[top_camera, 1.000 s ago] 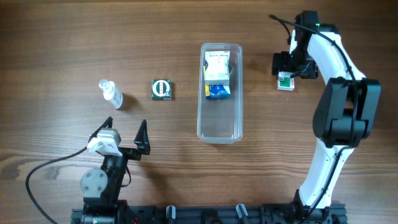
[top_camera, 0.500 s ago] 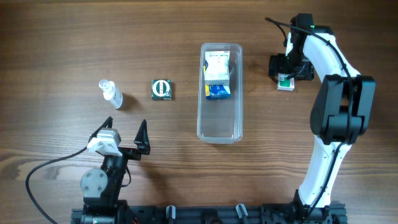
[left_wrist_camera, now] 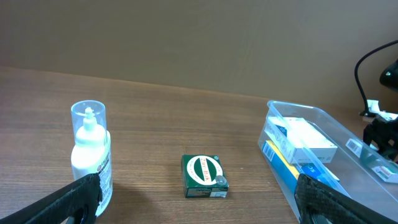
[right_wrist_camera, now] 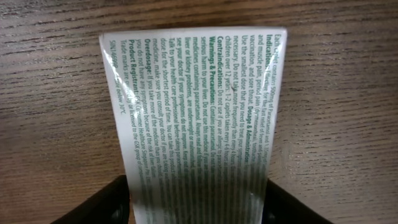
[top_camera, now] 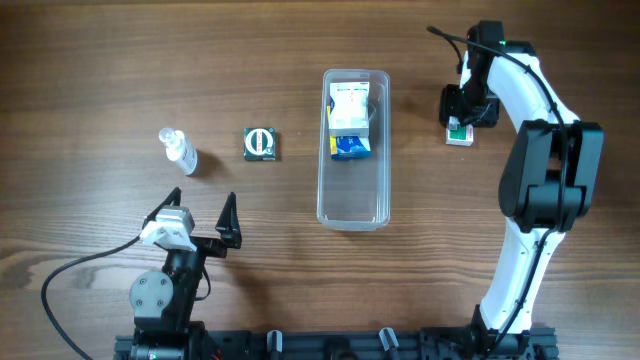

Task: Pack container

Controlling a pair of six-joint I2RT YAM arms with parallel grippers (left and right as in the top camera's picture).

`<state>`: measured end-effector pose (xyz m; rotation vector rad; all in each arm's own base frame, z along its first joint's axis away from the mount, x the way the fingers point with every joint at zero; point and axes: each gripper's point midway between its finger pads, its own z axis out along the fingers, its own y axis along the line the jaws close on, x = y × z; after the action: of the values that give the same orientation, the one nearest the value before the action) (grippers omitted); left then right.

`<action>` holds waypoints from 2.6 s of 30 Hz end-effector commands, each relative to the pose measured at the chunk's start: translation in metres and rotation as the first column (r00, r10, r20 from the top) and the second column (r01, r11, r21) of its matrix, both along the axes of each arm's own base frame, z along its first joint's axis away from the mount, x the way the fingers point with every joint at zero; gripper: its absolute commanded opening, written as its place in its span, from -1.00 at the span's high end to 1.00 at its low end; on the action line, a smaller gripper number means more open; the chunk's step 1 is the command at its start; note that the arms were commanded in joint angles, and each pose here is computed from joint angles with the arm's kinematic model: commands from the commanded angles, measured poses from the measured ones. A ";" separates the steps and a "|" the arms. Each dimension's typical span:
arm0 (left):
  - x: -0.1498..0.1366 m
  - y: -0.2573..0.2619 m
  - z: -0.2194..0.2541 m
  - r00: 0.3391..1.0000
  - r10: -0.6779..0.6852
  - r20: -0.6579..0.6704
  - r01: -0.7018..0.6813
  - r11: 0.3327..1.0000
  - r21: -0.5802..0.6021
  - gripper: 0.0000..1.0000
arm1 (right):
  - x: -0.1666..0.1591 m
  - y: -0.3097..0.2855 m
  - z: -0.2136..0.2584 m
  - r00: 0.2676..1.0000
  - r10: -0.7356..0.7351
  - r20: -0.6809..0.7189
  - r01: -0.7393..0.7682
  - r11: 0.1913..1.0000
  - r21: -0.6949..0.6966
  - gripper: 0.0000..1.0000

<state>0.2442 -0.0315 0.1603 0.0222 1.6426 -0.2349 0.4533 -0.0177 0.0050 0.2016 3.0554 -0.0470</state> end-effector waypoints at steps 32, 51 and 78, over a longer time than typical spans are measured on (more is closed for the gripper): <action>0.000 0.002 -0.004 1.000 0.010 -0.005 -0.010 1.000 0.024 -0.99 | -0.161 0.128 0.271 0.942 0.185 0.280 -0.238 0.956 0.172 -0.07; 0.000 0.002 -0.004 1.000 0.010 -0.005 -0.010 1.000 0.024 -1.00 | -0.178 0.086 0.065 0.722 -0.683 0.113 0.674 0.731 0.107 -0.62; 0.000 0.002 -0.004 1.000 0.010 -0.005 -0.010 1.000 0.024 -1.00 | -0.164 0.070 -0.019 0.702 -0.709 -0.062 0.712 0.699 0.069 -0.35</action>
<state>0.2442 -0.0315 0.1603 0.0225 1.6426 -0.2346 0.2939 0.0462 -0.0052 1.3738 2.7576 0.0060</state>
